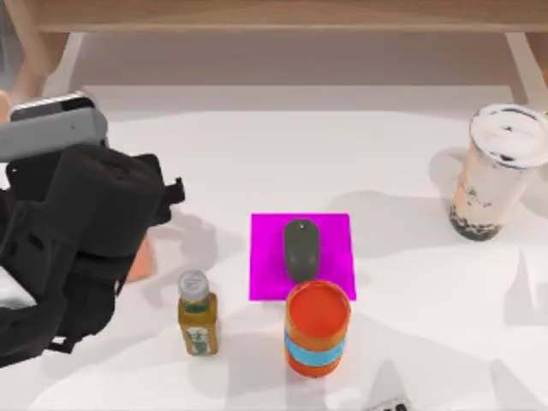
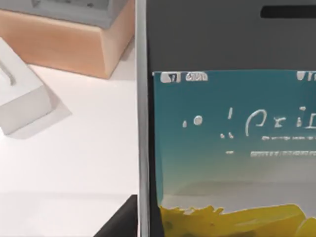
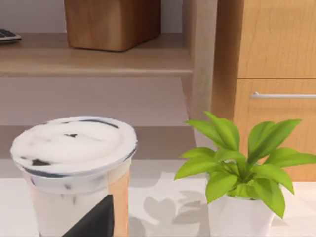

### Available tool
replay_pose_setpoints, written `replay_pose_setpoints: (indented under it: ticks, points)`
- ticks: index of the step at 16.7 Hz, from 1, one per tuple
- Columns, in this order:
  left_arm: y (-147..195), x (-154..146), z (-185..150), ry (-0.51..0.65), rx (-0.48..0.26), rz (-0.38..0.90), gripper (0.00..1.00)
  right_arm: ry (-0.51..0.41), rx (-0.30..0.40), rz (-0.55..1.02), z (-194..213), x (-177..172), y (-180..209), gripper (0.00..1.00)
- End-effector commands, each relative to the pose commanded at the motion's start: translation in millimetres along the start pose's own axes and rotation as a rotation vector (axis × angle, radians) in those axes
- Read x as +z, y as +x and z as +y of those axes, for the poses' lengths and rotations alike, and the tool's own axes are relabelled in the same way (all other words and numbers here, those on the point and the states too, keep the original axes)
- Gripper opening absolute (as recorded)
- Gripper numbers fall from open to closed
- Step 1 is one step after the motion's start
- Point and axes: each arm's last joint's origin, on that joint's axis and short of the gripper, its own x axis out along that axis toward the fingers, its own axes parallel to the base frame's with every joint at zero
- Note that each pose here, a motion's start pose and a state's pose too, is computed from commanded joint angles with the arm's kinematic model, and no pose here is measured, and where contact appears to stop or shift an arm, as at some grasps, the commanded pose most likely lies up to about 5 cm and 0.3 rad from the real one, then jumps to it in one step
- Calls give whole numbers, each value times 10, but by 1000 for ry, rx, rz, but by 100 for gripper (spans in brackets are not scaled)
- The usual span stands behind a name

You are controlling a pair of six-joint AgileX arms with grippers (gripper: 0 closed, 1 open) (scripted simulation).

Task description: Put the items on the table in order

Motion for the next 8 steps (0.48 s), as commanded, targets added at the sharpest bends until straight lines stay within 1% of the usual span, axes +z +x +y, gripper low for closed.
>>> replay_pose_setpoints:
  ticks: [5,6,8]
  points:
    - [6,7,-2,2,1,1,0,0,0,0,0,0,0,100]
    - [-5,9,-18,5,-18,-1,0,0,0,0,0,0,0,100]
    - [-43,28,-83,9,-89,-13,0,0,0,0,0,0,0,100]
